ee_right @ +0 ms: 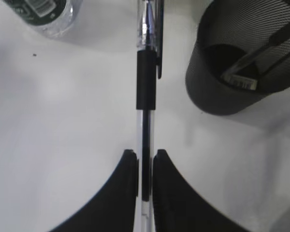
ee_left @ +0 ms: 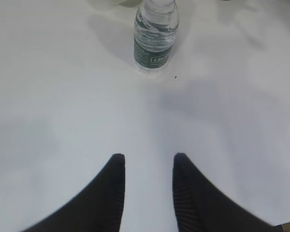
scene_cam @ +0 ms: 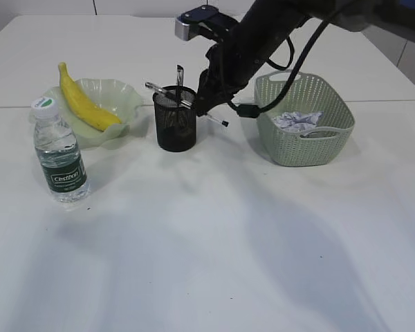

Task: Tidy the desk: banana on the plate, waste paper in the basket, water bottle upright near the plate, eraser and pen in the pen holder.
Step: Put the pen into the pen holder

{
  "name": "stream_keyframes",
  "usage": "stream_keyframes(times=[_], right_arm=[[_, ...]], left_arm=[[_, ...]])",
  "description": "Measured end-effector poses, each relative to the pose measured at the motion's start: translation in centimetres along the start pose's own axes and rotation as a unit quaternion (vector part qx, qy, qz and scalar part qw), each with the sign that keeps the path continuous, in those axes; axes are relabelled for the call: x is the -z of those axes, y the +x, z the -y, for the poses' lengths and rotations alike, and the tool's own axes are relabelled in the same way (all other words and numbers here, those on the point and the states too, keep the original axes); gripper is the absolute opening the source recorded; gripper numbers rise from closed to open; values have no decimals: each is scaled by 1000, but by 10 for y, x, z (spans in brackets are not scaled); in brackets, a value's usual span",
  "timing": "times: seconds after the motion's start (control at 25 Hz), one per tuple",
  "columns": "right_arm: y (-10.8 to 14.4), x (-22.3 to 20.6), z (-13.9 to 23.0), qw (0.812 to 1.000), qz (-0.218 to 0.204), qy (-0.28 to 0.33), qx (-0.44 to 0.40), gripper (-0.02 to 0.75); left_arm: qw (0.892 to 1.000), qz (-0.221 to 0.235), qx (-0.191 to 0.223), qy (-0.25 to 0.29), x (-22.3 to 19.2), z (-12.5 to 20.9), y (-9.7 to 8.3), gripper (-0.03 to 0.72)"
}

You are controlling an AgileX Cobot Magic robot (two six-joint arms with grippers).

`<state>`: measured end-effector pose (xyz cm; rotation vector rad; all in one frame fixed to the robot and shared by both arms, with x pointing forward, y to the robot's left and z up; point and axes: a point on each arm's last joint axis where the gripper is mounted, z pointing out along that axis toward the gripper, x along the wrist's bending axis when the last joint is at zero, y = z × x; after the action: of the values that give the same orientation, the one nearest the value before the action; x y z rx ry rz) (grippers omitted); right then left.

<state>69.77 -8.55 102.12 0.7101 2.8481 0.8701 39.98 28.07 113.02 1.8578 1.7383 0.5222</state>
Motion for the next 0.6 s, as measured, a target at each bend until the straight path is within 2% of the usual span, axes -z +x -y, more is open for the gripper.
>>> stream_keyframes(times=[0.24,0.6], right_arm=[[-14,6,-8,996,34,-76,-7,41],[-29,13,-20,982,106,-153,14,41]], left_arm=[[1000,0,0,0,0,0,0,238],[1000,0,0,0,0,0,0,238]])
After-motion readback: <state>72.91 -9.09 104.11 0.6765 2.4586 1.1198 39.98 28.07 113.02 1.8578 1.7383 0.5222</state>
